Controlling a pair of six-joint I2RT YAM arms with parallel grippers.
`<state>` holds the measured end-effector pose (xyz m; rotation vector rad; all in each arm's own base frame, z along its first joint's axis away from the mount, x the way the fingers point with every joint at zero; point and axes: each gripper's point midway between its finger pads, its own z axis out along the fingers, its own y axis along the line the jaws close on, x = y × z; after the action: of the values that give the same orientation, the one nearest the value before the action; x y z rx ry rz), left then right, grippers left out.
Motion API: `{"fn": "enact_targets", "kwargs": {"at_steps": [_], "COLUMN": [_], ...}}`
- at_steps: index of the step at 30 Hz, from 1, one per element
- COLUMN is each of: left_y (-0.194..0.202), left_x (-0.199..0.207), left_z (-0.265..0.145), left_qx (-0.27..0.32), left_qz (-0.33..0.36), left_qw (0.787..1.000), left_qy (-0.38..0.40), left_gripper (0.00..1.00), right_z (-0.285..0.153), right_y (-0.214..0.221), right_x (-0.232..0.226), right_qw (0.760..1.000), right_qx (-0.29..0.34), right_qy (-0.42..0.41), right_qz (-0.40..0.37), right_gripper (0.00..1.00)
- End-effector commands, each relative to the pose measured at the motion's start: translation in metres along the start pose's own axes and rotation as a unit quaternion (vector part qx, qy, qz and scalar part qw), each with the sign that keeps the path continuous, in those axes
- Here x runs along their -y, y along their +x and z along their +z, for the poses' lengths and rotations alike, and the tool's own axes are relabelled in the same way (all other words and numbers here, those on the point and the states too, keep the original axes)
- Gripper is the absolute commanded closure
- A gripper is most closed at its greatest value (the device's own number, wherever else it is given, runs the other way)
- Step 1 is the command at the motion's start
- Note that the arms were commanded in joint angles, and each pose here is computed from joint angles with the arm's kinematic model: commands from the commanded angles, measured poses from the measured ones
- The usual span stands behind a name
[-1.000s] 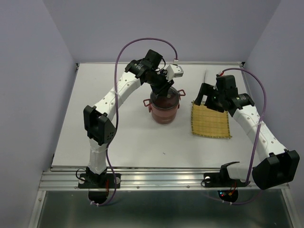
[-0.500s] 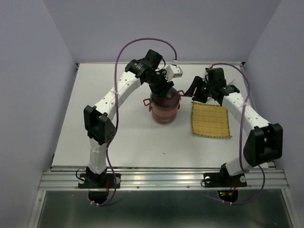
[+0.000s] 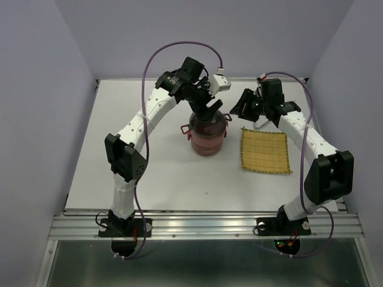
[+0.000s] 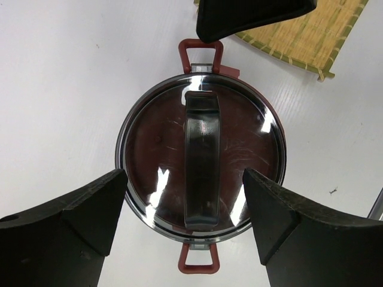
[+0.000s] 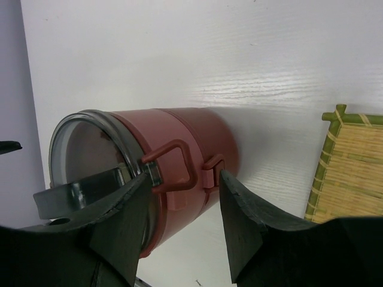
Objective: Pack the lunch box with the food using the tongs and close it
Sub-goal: Place the box lid in the packing box.
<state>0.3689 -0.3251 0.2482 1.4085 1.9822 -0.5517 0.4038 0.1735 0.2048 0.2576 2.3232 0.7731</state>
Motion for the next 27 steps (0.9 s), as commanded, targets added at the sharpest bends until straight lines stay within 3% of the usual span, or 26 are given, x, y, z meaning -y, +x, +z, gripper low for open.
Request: {"fn": "enact_targets", "kwargs": {"at_steps": [1, 3, 4, 5, 6, 7, 8, 9, 10, 11, 13, 14, 17, 20, 23, 26, 27], "left_y": [-0.041, -0.058, -0.045, -0.062, -0.058, -0.028, -0.036, 0.004, 0.018, 0.009, 0.058, 0.052, 0.074, 0.093, 0.097, 0.101, 0.103], "left_x": [0.003, -0.001, -0.002, -0.012, -0.018, -0.023, -0.038, -0.041, -0.042, -0.037, -0.042, -0.033, -0.026, -0.031, -0.029, -0.031, -0.032], "left_z": [-0.047, -0.072, -0.067, -0.096, -0.104, -0.091, -0.130, -0.114, -0.118, -0.149, -0.139, -0.152, -0.138, -0.137, -0.138, -0.132, -0.130], "left_qx": [0.074, 0.112, 0.104, 0.157, 0.174, 0.154, 0.225, 0.207, 0.221, 0.287, 0.279, 0.314, 0.300, 0.304, 0.316, 0.296, 0.290], "left_qz": [0.017, 0.011, -0.029, -0.041, -0.070, -0.120, -0.186, -0.254, -0.293, -0.326, -0.396, -0.416, -0.462, -0.506, -0.510, -0.497, -0.495], "left_qw": [0.997, 0.992, 0.992, 0.981, 0.974, 0.971, 0.941, 0.927, 0.913, 0.882, 0.847, 0.827, 0.808, 0.772, 0.764, 0.778, 0.781], "left_qy": [-0.029, -0.064, -0.072, -0.110, -0.128, -0.137, -0.174, -0.179, -0.178, -0.186, -0.217, -0.209, -0.207, -0.236, -0.239, -0.244, -0.247], "left_gripper": [0.09, 0.09, 0.08, 0.07, 0.06, 0.07, 0.07, 0.07, 0.10, 0.11, 0.11, 0.11, 0.12, 0.12, 0.12, 0.12, 0.11], "right_z": [-0.004, -0.007, -0.011, -0.014, -0.017, -0.023, -0.030, -0.034, -0.038, -0.046, -0.050, -0.057, -0.058, -0.068, -0.078, -0.084, -0.082], "right_y": [-0.023, -0.025, -0.028, -0.028, -0.029, -0.037, -0.034, -0.033, -0.037, -0.041, -0.043, -0.048, -0.055, -0.052, -0.042, -0.029, -0.026], "right_x": [-0.017, -0.019, -0.021, -0.019, -0.018, -0.019, -0.019, -0.024, -0.024, -0.028, -0.033, -0.044, -0.056, -0.070, -0.089, -0.107, -0.109], "right_qw": [0.999, 0.999, 0.998, 0.998, 0.998, 0.997, 0.996, 0.993, 0.990, 0.988, 0.980, 0.976, 0.961, 0.927, 0.875, 0.828, 0.824], "right_qx": [0.029, 0.034, 0.040, 0.039, 0.041, 0.053, 0.048, 0.050, 0.059, 0.061, 0.051, 0.053, 0.035, -0.003, -0.005, 0.005, 0.003], "right_qy": [-0.029, -0.031, -0.031, -0.022, -0.015, -0.008, 0.004, 0.011, 0.026, 0.026, 0.024, 0.016, -0.006, -0.050, -0.128, -0.185, -0.187], "right_qz": [-0.018, -0.022, -0.031, -0.035, -0.039, -0.060, -0.070, -0.106, -0.124, -0.142, -0.191, -0.210, -0.275, -0.372, -0.467, -0.529, -0.535], "right_gripper": [0.45, 0.45, 0.45, 0.45, 0.44, 0.44, 0.43, 0.41, 0.39, 0.33, 0.27, 0.27, 0.24, 0.23, 0.23, 0.22, 0.21]}}
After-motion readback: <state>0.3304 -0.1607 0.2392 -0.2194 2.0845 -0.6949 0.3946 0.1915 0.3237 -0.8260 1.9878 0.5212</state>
